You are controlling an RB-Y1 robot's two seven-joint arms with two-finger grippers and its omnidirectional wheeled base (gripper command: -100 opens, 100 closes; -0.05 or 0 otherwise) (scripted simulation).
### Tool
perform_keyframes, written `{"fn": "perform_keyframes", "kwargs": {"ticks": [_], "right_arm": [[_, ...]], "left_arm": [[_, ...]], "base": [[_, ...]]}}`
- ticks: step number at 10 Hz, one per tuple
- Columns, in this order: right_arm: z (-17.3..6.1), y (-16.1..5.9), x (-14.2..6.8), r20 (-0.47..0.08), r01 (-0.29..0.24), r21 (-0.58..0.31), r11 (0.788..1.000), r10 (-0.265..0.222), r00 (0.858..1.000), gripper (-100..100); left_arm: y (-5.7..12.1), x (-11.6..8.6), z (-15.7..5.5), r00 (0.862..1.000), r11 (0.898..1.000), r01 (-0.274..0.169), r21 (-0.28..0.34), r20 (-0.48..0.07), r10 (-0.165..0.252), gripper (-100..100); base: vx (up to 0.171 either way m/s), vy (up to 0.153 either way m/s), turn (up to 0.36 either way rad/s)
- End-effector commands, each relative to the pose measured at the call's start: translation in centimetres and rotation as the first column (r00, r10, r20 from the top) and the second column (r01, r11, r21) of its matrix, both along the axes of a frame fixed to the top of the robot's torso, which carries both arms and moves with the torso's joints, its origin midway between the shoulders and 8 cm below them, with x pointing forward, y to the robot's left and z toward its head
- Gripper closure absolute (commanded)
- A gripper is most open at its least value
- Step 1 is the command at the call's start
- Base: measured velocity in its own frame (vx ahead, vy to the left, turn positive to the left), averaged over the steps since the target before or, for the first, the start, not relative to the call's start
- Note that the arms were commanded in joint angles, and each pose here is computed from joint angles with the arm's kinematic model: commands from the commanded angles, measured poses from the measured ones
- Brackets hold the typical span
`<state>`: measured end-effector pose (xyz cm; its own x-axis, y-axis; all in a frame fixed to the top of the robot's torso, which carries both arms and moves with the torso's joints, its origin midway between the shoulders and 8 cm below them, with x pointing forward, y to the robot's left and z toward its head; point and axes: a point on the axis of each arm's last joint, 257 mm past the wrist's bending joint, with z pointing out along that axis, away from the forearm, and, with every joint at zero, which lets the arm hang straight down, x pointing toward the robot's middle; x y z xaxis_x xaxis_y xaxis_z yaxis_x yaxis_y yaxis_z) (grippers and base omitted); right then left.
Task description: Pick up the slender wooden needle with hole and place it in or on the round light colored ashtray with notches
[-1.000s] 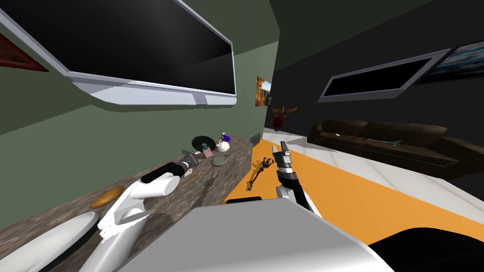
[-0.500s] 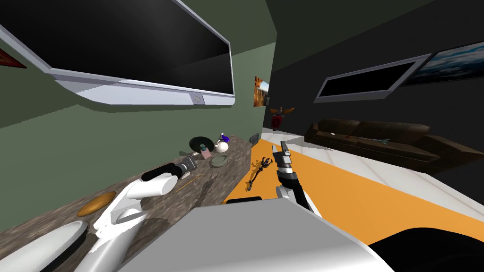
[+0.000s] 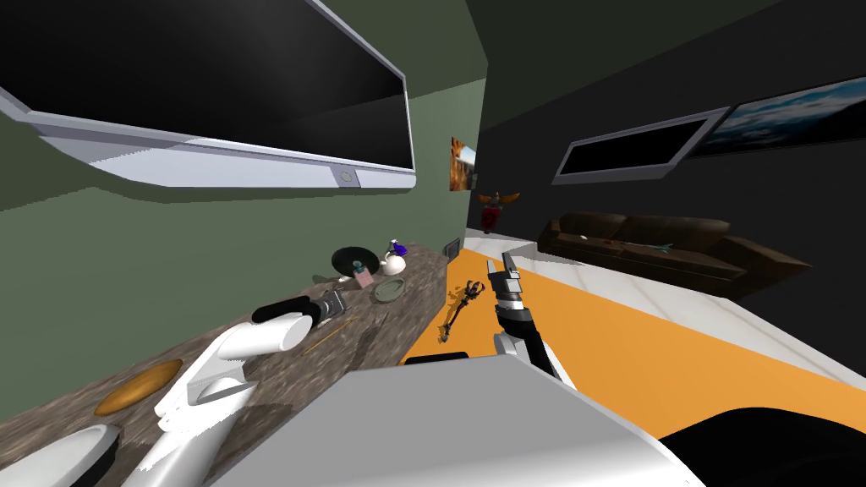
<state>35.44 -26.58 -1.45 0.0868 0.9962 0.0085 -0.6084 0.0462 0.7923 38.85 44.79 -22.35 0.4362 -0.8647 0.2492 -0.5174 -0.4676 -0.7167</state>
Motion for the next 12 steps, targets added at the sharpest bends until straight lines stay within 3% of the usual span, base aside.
{"fn": "perform_keyframes", "kwargs": {"ticks": [1,4,5,6,7,9,12], "right_arm": [[0.0,0.0,0.0,0.0,0.0,0.0,1.0,0.0,1.0,0],[0.0,0.0,0.0,0.0,0.0,0.0,1.0,0.0,1.0,0],[0.0,0.0,0.0,0.0,0.0,0.0,1.0,0.0,1.0,0],[0.0,0.0,0.0,0.0,0.0,0.0,1.0,0.0,1.0,0],[0.0,0.0,0.0,0.0,0.0,0.0,1.0,0.0,1.0,0],[0.0,0.0,0.0,0.0,0.0,0.0,1.0,0.0,1.0,0],[0.0,0.0,0.0,0.0,0.0,0.0,1.0,0.0,1.0,0]], "left_arm": [[0.6,-1.1,-1.2,0.998,1.0,-0.022,-0.017,-0.058,0.021,-100],[1.5,-3.2,-3.2,0.986,0.997,-0.062,-0.043,-0.155,0.055,-100],[1.5,-3.4,-3.3,0.985,0.997,-0.064,-0.044,-0.161,0.056,-100],[2.2,-4.8,-4.5,0.973,0.993,-0.098,-0.065,-0.217,0.082,-100],[2.2,-5.4,-4.9,0.967,0.992,-0.103,-0.066,-0.242,0.084,-100],[2.8,-7.4,-6.3,0.942,0.986,-0.142,-0.084,-0.318,0.109,-100],[3.7,-10.7,-8.2,0.892,0.971,-0.211,-0.112,-0.428,0.145,-100]], "base": [[0.019,0.015,-0.07],[0.013,0.008,-0.063],[0.008,0.008,0.005],[0.016,0.01,-0.104],[0.017,0.015,-0.082],[0.019,0.018,-0.096],[0.021,0.015,-0.088]]}}
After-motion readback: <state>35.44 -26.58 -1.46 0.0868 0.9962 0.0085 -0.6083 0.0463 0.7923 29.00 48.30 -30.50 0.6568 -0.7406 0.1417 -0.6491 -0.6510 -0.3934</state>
